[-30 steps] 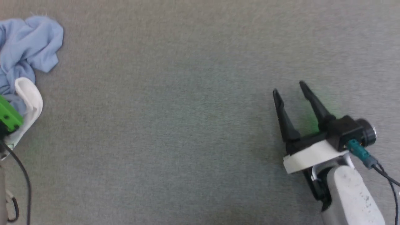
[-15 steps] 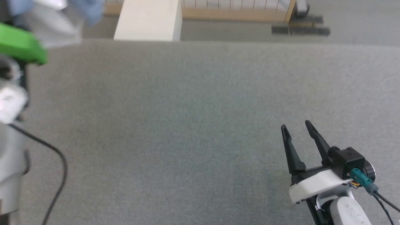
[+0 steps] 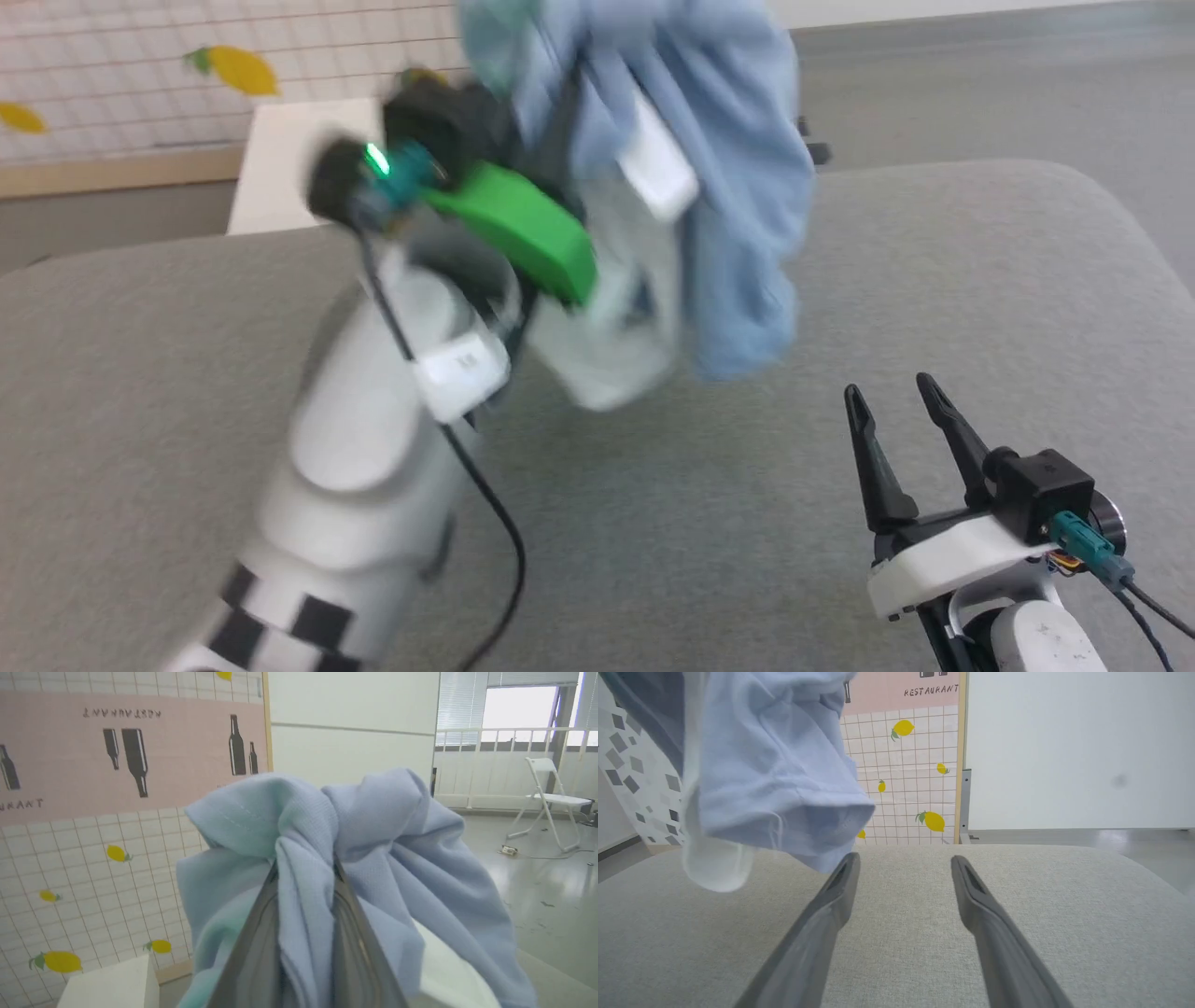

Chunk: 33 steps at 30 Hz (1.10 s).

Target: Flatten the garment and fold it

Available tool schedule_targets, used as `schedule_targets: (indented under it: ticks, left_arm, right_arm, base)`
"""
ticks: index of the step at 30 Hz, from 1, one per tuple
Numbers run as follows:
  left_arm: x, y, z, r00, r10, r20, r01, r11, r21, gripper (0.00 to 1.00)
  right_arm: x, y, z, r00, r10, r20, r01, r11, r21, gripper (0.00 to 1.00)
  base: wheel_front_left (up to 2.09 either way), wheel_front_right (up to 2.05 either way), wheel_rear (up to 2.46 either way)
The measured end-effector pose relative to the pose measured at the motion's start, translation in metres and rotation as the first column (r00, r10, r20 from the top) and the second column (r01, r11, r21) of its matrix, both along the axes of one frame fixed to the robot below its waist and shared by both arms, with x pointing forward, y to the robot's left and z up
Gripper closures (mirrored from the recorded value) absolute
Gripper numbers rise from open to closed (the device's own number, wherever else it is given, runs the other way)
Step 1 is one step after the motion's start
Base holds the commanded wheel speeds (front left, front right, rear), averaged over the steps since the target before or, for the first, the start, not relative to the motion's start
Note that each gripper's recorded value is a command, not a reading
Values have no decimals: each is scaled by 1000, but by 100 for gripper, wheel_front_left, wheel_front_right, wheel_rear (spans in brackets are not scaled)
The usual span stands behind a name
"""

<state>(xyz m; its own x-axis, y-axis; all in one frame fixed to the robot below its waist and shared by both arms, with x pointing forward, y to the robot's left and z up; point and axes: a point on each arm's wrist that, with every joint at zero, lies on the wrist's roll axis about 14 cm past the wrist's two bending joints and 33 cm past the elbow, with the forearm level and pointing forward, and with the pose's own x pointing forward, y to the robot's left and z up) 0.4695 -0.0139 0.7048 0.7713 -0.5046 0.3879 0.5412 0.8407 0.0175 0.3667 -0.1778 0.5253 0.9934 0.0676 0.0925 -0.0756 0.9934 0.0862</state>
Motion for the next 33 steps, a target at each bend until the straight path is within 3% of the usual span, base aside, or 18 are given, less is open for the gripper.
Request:
schedule_targets:
  ticks: [2, 5, 9, 11, 12, 13, 14, 15, 19, 20, 21, 24, 25, 29, 30, 33]
  left_arm:
    - [-1, -20, -47, 988, -43, -149, 49, 998, 33, 100]
    - [-16, -44, -142, 900, -63, -431, 154, 972, 180, 100]
    - [-61, -49, -252, 675, 5, -737, 331, 892, 309, 100]
    - [-86, -44, -289, 565, 62, -823, 412, 843, 346, 100]
    - [-93, -43, -297, 536, 72, -841, 431, 833, 346, 100]
    - [-96, -43, -300, 520, 73, -851, 435, 835, 337, 76]
    - [-95, -43, -299, 522, 70, -850, 430, 839, 333, 44]
    - [-93, -43, -296, 531, 64, -845, 419, 847, 327, 0]
    - [-74, -43, -263, 646, -13, -763, 309, 919, 246, 0]
    - [-63, -40, -247, 695, -30, -719, 250, 947, 202, 0]
    - [-45, -30, -209, 804, -43, -593, 145, 981, 125, 0]
    - [-26, 7, -161, 916, 34, -399, -30, 999, 16, 0]
    - [-28, 47, -155, 935, 151, -321, -159, 987, 2, 0]
    - [-39, 102, -159, 902, 305, -307, -324, 946, -14, 0]
    - [-49, 136, -153, 876, 397, -273, -418, 908, -21, 0]
    - [-60, 160, -145, 852, 465, -240, -486, 873, -34, 0]
  right_arm:
    - [-5, -8, 1, 1000, -26, 2, 26, 1000, -1, 0]
    - [-14, -21, 0, 998, -67, -6, 67, 998, -2, 0]
    - [-25, -34, -4, 994, -109, -18, 109, 994, -2, 0]
    - [-30, -37, -7, 992, -120, -31, 120, 993, -2, 0]
    - [-30, -37, -7, 992, -121, -34, 121, 993, -2, 0]
    - [-30, -37, -8, 992, -121, -35, 121, 993, -3, 0]
    - [-30, -36, -8, 992, -119, -37, 119, 993, -3, 0]
    - [-29, -35, -7, 993, -115, -36, 115, 993, -3, 0]
    - [-24, -29, -6, 995, -94, -36, 94, 996, -3, 0]
    - [-23, -28, -5, 995, -89, -34, 89, 996, -3, 0]
    - [-20, -25, -4, 996, -79, -29, 79, 997, -3, 0]
    - [-14, -18, -2, 998, -56, -24, 56, 998, -3, 0]
    - [-7, -8, 0, 999, -25, -20, 25, 1000, -4, 0]
    - [7, 13, 7, 999, 42, -17, -42, 999, -15, 0]
    - [27, 34, 15, 994, 108, -36, -109, 994, -32, 0]
    - [48, 62, 6, 971, 186, -150, -198, 977, -73, 0]
  base:
    - [0, 0, 0]
    - [0, 0, 0]
    - [0, 0, 0]
    - [0, 0, 0]
    - [0, 0, 0]
    - [0, 0, 0]
    - [0, 0, 0]
    - [0, 0, 0]
    - [0, 0, 0]
    - [0, 0, 0]
    - [0, 0, 0]
    - [0, 0, 0]
    - [0, 0, 0]
    - [0, 0, 0]
    - [0, 0, 0]
    - [0, 0, 0]
